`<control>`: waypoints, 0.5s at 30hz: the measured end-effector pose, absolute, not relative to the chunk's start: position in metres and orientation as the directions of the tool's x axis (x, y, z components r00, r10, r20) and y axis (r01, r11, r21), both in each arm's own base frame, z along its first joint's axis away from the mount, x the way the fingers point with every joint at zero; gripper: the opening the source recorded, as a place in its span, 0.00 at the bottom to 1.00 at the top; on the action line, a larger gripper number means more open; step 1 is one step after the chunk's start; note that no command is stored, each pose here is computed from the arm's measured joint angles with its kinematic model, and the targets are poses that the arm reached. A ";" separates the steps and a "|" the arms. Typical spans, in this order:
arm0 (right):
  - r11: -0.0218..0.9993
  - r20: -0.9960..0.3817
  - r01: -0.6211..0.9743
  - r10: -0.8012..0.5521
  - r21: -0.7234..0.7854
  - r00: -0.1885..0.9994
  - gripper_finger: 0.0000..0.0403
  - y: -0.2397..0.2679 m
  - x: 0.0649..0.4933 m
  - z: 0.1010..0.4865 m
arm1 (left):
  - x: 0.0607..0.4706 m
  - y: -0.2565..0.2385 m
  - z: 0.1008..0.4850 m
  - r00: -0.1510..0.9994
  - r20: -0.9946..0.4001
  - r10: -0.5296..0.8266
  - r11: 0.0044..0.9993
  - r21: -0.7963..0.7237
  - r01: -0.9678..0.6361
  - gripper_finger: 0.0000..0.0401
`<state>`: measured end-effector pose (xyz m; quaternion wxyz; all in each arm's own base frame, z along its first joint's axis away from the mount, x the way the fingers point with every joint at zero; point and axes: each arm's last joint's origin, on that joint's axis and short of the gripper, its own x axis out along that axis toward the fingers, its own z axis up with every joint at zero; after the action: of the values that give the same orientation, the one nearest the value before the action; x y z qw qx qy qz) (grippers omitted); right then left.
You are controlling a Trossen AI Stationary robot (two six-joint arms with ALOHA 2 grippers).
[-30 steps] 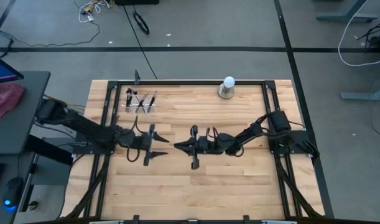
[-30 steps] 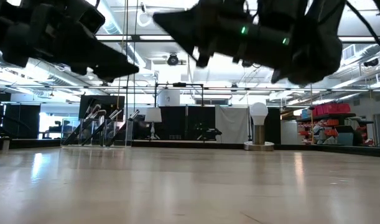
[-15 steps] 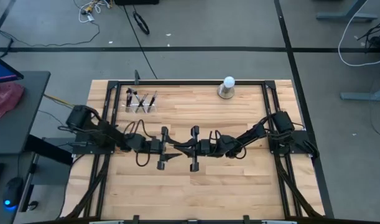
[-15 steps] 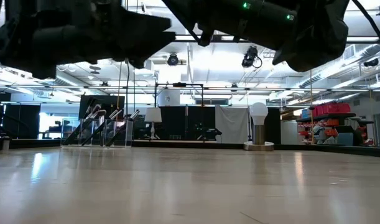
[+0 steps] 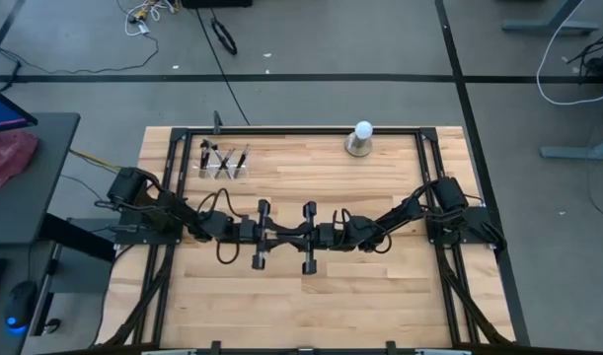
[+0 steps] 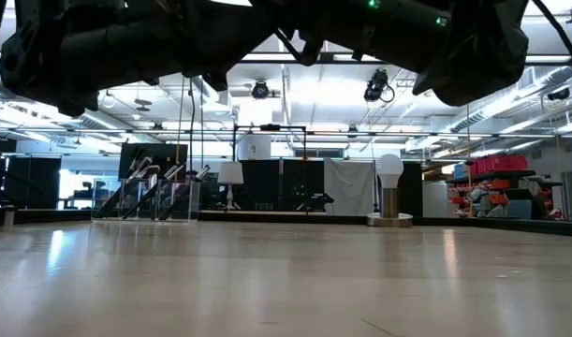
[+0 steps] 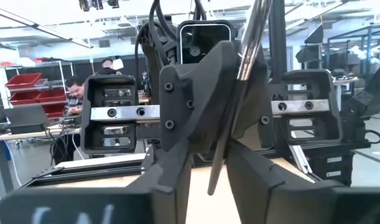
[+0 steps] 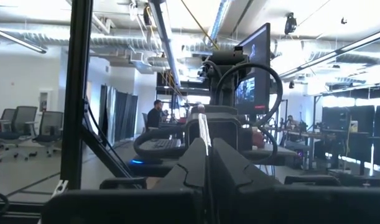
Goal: Put items in baskets/containers
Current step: Put the eyeshadow brush into the transparent organizer
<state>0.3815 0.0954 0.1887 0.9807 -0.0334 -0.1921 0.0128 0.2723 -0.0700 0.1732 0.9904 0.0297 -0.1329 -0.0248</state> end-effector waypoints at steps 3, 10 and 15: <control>0.997 0.376 -0.012 0.039 -0.074 0.926 0.02 0.095 0.382 0.189 | 0.272 -0.071 0.173 0.962 0.262 -0.078 0.996 0.069 0.063 0.18; 0.998 0.360 -0.024 0.043 -0.057 0.932 0.03 0.096 0.382 0.188 | 0.272 -0.072 0.173 0.955 0.265 -0.131 0.990 0.077 0.114 0.03; 0.998 0.327 -0.032 0.047 -0.050 0.944 0.06 0.096 0.383 0.185 | 0.272 -0.072 0.172 0.960 0.250 -0.129 0.991 0.063 0.117 0.03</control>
<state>0.3829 0.0965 0.1845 0.9856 -0.0220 -0.1666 0.0202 0.2721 -0.0721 0.1717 0.9896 0.0238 -0.1278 -0.0622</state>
